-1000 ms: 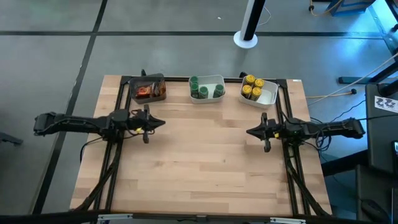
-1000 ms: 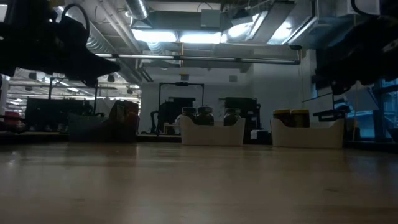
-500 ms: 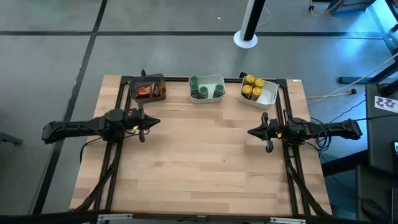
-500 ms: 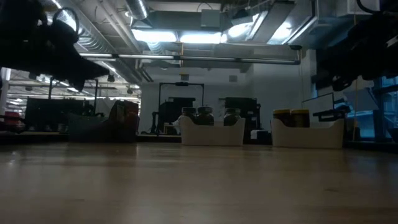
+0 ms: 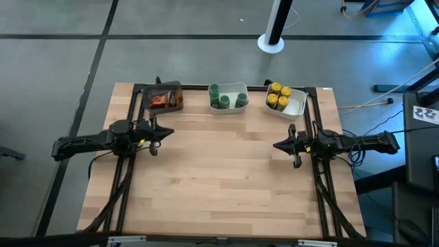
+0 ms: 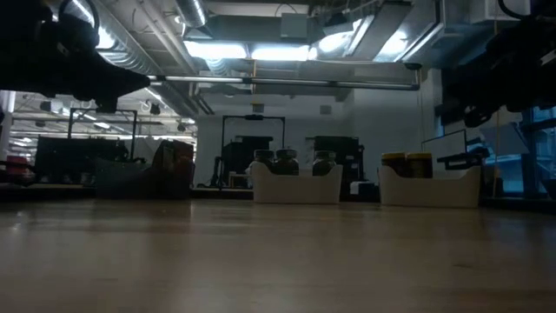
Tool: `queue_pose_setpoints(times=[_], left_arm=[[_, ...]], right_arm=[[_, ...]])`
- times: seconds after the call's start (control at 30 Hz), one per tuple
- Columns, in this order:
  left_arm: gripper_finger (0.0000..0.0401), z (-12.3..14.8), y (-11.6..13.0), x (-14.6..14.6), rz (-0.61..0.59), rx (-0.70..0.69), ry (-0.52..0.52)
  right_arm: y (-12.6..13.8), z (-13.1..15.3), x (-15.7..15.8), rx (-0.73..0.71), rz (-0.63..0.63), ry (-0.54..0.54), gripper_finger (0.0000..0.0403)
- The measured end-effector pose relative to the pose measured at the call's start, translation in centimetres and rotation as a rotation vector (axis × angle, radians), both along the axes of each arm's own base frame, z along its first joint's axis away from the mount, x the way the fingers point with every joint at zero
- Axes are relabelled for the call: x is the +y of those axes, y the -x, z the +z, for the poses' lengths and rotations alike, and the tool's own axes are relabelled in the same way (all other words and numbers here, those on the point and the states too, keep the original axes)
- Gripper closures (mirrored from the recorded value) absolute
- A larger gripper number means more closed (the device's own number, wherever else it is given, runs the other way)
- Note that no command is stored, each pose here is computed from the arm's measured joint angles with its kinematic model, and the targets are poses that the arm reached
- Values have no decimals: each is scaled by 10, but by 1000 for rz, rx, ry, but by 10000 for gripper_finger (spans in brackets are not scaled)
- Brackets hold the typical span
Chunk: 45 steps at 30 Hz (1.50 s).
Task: Sort spices by type
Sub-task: Return to home position
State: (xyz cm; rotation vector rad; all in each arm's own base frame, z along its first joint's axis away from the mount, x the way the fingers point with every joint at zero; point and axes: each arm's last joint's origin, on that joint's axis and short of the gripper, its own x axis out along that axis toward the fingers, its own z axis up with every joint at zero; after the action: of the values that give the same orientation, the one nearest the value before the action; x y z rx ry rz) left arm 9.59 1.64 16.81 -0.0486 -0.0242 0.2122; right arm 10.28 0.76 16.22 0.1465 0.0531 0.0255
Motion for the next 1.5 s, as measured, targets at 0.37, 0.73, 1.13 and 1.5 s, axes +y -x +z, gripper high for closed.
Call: queue_pose_setpoints(times=[0.37,0.73,1.13,1.5], left_arm=[[400,0,0,0,0,7,-30],[400,0,0,0,1,7,-30],[400,0,0,0,1,7,-30],[400,0,0,0,1,8,-30]], right_arm=[[0,0,0,-5,-2,-1,396],[0,1,0,-11,-2,-2,396],[0,1,0,-13,-1,-2,396],[0,1,0,-13,-1,-2,396]])
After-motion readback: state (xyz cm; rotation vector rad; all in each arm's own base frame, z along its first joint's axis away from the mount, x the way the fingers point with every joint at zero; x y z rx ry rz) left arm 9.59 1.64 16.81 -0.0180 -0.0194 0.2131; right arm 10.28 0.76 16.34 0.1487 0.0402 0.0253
